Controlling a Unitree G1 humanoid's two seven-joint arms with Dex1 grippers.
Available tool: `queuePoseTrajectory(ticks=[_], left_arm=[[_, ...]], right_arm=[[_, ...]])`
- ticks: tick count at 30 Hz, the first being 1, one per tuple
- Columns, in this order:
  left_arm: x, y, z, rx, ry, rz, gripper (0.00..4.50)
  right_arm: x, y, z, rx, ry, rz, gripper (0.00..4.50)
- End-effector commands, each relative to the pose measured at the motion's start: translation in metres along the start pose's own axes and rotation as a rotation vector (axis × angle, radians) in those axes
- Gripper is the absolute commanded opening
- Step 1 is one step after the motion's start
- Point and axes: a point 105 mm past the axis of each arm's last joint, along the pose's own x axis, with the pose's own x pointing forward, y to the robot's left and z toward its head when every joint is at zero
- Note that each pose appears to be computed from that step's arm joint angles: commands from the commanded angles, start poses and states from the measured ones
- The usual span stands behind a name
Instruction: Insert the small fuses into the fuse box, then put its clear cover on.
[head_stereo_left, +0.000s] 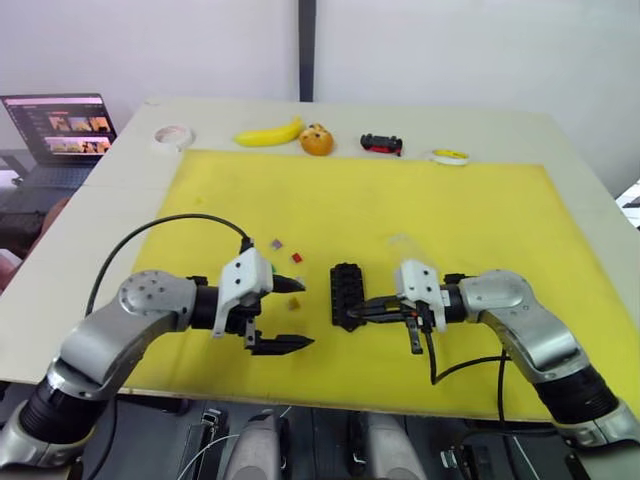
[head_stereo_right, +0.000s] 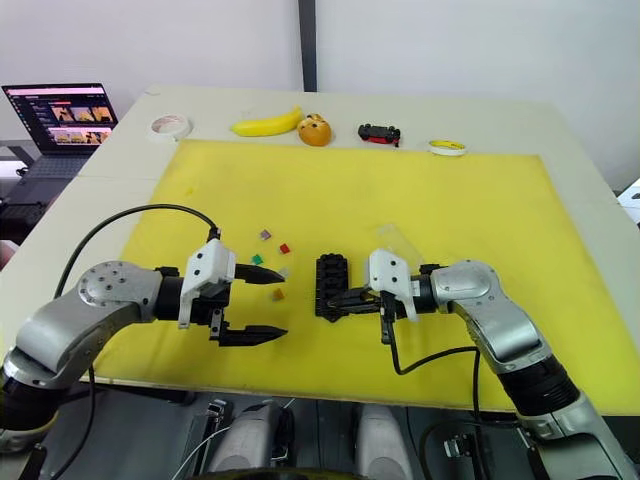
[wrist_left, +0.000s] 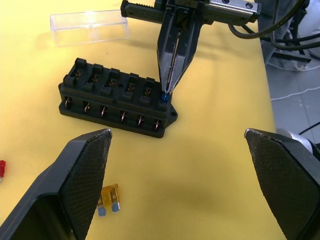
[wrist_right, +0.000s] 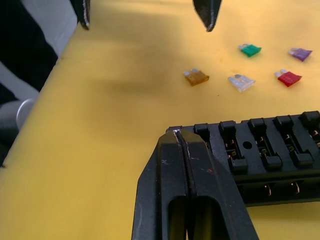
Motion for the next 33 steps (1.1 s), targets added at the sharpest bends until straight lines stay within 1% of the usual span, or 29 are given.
queuePoseTrajectory(ticks=[1,2,4,9,15,18,20,24,26,28,29,30,33], left_arm=[[0.000,0.000,0.009,0.050,-0.014,0.005,4.50],[0.000,0.000,0.009,0.050,-0.015,0.005,4.50],[0.001,0.000,0.009,0.050,-0.017,0.004,4.50],[0.000,-0.002,0.008,0.047,-0.016,0.004,4.50],[-0.007,0.002,0.008,0.054,-0.006,0.023,4.50],[-0.015,0.007,0.009,0.054,0.003,0.056,4.50],[-0.026,0.014,0.009,0.043,0.016,0.101,4.50],[-0.060,0.034,0.001,-0.009,0.080,0.218,4.50],[-0.075,0.039,-0.001,-0.030,0.103,0.252,4.50],[-0.086,0.042,-0.001,-0.048,0.105,0.277,4.50],[-0.099,0.046,-0.003,-0.067,0.128,0.304,4.50],[-0.112,0.048,-0.006,-0.083,0.153,0.330,4.50],[-0.135,0.052,-0.014,-0.091,0.213,0.383,4.50]], right_arm=[[-0.001,0.000,-0.021,0.023,0.118,-0.011,0.02],[0.000,-0.001,-0.022,0.021,0.126,-0.016,0.02],[0.000,-0.005,-0.015,0.011,0.099,-0.024,0.02],[-0.004,-0.006,0.023,0.035,-0.078,-0.003,0.02],[-0.019,-0.018,0.062,0.050,-0.200,-0.027,0.02],[-0.033,-0.024,0.072,0.059,-0.205,-0.046,0.02],[-0.045,-0.030,0.072,0.035,-0.171,-0.088,0.02],[-0.078,-0.047,0.068,0.002,-0.086,-0.200,0.02],[-0.093,-0.052,0.066,-0.004,-0.055,-0.225,0.02],[-0.106,-0.054,0.065,-0.005,-0.033,-0.235,0.53],[-0.117,-0.055,0.066,-0.011,-0.007,-0.244,0.74],[-0.127,-0.058,0.067,-0.012,0.017,-0.260,1.22],[-0.144,-0.063,0.069,-0.016,0.062,-0.290,2.68]])
